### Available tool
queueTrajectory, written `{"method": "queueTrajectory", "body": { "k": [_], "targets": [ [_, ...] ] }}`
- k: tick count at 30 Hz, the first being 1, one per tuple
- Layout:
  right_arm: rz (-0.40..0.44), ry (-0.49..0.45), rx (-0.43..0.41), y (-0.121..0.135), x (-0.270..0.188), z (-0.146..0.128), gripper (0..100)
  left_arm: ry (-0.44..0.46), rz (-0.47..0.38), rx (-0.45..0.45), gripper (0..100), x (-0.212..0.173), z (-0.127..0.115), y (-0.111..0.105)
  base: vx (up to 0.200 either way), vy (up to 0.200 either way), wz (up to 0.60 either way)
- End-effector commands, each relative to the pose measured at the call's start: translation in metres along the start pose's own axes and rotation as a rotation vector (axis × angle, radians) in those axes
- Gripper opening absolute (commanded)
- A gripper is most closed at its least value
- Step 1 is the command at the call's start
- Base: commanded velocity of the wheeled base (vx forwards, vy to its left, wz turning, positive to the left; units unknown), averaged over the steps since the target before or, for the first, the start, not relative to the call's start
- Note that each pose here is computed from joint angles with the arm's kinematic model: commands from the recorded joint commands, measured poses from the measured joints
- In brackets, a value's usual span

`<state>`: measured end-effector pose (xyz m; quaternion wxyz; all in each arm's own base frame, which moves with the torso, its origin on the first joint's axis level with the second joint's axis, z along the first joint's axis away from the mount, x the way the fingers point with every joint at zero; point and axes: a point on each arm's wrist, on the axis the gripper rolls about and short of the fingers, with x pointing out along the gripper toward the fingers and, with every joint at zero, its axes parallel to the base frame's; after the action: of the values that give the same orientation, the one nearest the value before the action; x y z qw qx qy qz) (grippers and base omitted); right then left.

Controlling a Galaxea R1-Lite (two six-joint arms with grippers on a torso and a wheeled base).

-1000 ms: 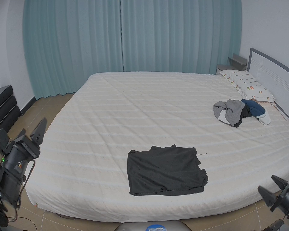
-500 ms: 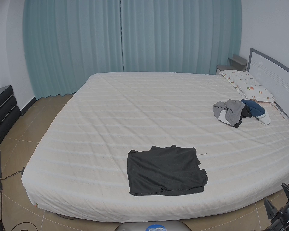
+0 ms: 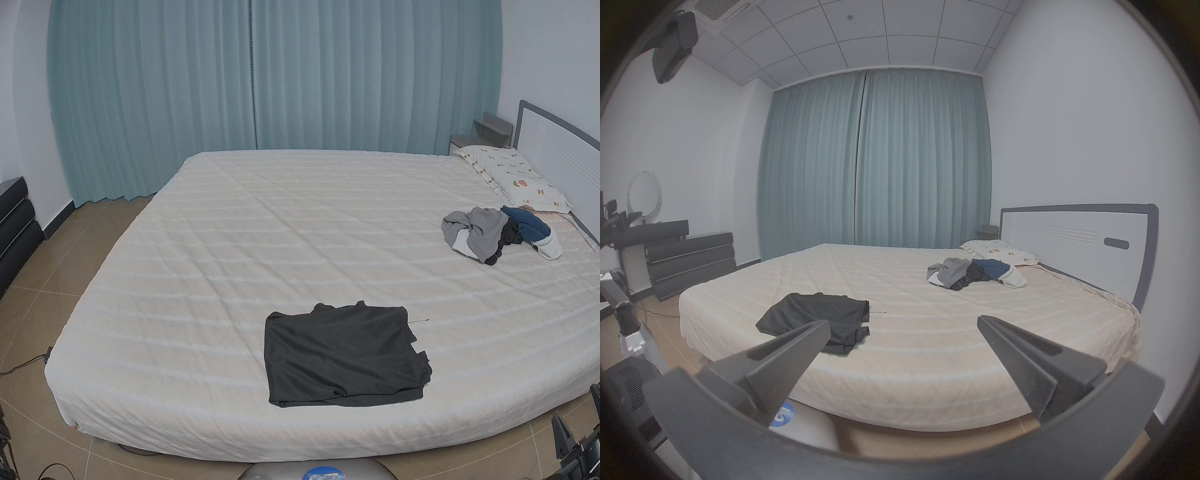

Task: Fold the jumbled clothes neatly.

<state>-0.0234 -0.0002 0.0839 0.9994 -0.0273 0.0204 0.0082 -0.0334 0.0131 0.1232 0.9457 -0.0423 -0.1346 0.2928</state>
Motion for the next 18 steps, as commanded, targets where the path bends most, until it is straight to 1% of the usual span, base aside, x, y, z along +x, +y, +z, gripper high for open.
{"method": "queueTrajectory", "body": {
  "k": [1, 3, 4, 5, 7, 8, 9, 11, 14, 15, 16, 17, 18],
  "targets": [
    [0.011, -0.034, 0.004, 0.001, -0.002, -0.002, 100, 0.027, -0.07, 0.023, 100, -0.003, -0.023, 0.0, 0.0, 0.0, 0.0],
    [0.056, -0.069, -0.009, 0.002, -0.002, 0.0, 100, 0.072, -0.16, 0.031, 100, -0.003, -0.028, -0.002, 0.0, 0.0, 0.0],
    [0.074, -0.081, -0.014, 0.002, -0.001, -0.001, 100, 0.083, -0.175, 0.036, 100, -0.003, -0.029, -0.002, 0.0, 0.0, 0.0],
    [0.104, -0.106, -0.018, 0.003, 0.0, -0.002, 100, 0.117, -0.216, 0.052, 100, -0.004, -0.033, -0.003, 0.0, 0.0, 0.0],
    [0.128, -0.105, -0.009, 0.004, 0.0, -0.002, 100, 0.196, -0.284, 0.088, 100, -0.005, -0.042, -0.004, 0.0, 0.0, 0.0],
    [0.127, -0.102, -0.005, 0.004, 0.0, -0.002, 100, 0.212, -0.308, 0.091, 100, -0.006, -0.043, -0.004, 0.0, 0.0, 0.0],
    [0.128, -0.099, 0.013, 0.004, 0.0, -0.003, 100, 0.216, -0.366, 0.073, 100, -0.006, -0.043, -0.005, 0.0, 0.0, 0.0],
    [0.128, -0.096, 0.055, 0.004, 0.0, -0.002, 100, 0.216, -0.442, 0.051, 100, -0.007, -0.043, -0.007, 0.0, 0.0, 0.0],
    [0.129, -0.095, 0.075, 0.004, 0.0, -0.003, 100, 0.233, -0.53, 0.044, 100, -0.008, -0.044, -0.008, 0.0, 0.0, 0.0],
    [0.129, -0.097, 0.073, 0.004, 0.0, -0.002, 100, 0.236, -0.537, 0.044, 100, -0.008, -0.044, -0.009, 0.0, 0.0, 0.0],
    [0.123, -0.095, 0.079, 0.004, 0.0, -0.002, 100, 0.282, -0.595, 0.071, 100, -0.01, -0.049, -0.009, 0.0, 0.0, 0.0],
    [0.123, -0.095, 0.079, 0.004, 0.0, -0.002, 100, 0.282, -0.595, 0.071, 100, -0.01, -0.049, -0.009, 0.0, 0.0, 0.0],
    [0.111, -0.094, 0.086, 0.003, 0.0, -0.002, 100, 0.285, -0.639, 0.094, 100, -0.01, -0.05, -0.01, 0.0, 0.0, 0.0]
  ]
}}
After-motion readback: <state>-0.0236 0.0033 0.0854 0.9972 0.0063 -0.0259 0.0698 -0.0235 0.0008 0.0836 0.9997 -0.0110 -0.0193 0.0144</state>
